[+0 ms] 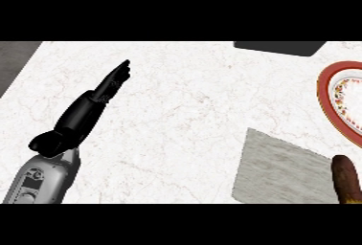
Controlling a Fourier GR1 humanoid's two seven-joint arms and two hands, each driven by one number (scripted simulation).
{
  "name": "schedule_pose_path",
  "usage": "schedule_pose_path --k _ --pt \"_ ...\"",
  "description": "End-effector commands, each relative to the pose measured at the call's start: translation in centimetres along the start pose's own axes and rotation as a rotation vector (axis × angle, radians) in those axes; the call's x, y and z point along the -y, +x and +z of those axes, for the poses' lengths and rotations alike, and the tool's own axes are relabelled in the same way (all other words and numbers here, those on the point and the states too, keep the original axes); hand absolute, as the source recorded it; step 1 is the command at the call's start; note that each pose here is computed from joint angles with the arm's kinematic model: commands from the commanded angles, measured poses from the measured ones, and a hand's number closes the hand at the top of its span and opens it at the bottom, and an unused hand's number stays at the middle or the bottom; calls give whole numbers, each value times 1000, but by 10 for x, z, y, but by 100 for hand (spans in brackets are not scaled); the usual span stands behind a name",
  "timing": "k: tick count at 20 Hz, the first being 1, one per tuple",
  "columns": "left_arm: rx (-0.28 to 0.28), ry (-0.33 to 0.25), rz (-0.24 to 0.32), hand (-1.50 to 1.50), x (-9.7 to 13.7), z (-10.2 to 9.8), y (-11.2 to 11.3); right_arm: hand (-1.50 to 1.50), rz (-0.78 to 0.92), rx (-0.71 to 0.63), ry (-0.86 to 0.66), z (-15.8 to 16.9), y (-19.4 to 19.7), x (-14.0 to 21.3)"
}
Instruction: Pick the lemon from the placemat and place it in the plate
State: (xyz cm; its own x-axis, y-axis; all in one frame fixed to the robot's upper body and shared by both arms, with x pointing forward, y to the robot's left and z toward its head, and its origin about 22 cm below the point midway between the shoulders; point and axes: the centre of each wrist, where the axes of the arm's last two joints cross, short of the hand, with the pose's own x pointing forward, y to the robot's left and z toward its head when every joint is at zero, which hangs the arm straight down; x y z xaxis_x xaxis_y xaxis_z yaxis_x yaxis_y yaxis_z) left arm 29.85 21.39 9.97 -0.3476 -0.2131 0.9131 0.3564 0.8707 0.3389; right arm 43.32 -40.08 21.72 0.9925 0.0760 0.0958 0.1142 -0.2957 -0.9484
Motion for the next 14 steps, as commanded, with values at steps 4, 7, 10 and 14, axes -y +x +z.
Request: schedule_pose_path --k 4,7,10,14 --pt "-12 44 -5 0 -5 5 -7 150 -36 -275 -15 3 -8 -37" --pt "-27 50 -1 0 -11 11 -8 150 -56 -334 72 3 -20 -64" --pt "-29 59 -7 0 -11 10 -6 150 -72 -412 184 -6 -23 -62" --pt "-46 85 3 0 -15 19 -20 -150 -113 -474 245 7 -40 -103"
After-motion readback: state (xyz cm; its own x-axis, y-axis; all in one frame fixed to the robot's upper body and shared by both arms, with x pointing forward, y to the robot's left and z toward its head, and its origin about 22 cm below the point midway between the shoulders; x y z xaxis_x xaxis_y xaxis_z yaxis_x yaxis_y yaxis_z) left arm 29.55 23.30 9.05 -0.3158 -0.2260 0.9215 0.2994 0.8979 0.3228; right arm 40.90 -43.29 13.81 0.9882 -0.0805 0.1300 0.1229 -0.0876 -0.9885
